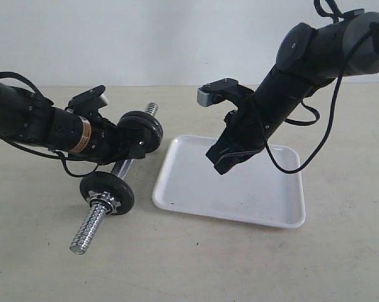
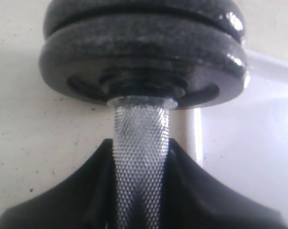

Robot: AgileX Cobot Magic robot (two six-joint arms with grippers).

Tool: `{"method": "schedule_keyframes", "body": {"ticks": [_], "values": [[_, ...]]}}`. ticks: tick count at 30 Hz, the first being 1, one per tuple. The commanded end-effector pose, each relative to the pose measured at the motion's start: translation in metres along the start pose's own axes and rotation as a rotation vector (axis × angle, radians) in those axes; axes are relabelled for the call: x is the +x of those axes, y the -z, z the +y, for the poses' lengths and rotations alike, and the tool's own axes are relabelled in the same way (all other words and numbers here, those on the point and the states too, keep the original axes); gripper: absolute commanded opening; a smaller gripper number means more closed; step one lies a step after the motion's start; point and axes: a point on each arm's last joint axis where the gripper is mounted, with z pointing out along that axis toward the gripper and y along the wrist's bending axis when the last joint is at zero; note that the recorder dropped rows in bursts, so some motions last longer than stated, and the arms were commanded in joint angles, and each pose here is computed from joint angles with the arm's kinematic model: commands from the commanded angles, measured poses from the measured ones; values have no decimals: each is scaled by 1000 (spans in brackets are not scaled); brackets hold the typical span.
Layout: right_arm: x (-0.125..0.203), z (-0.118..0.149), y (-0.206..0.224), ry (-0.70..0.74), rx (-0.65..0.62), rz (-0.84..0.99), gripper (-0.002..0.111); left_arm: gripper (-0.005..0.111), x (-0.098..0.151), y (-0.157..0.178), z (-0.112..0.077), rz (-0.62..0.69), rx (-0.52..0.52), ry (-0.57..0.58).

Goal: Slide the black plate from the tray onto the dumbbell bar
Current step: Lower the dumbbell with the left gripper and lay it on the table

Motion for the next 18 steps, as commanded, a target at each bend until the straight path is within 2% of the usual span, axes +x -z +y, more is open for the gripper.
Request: {"method": "schedule_keyframes", "body": {"ticks": [1, 11, 18], "values": [[-2, 1, 6, 8, 6, -7, 0, 4, -19, 14, -15, -67, 57, -17], [-1, 1, 6, 6, 4, -3, 0, 4, -20, 14, -12, -78, 23, -15], [-1, 1, 6, 4, 4, -1, 0, 4, -20, 14, -14, -72, 41, -7]]}}
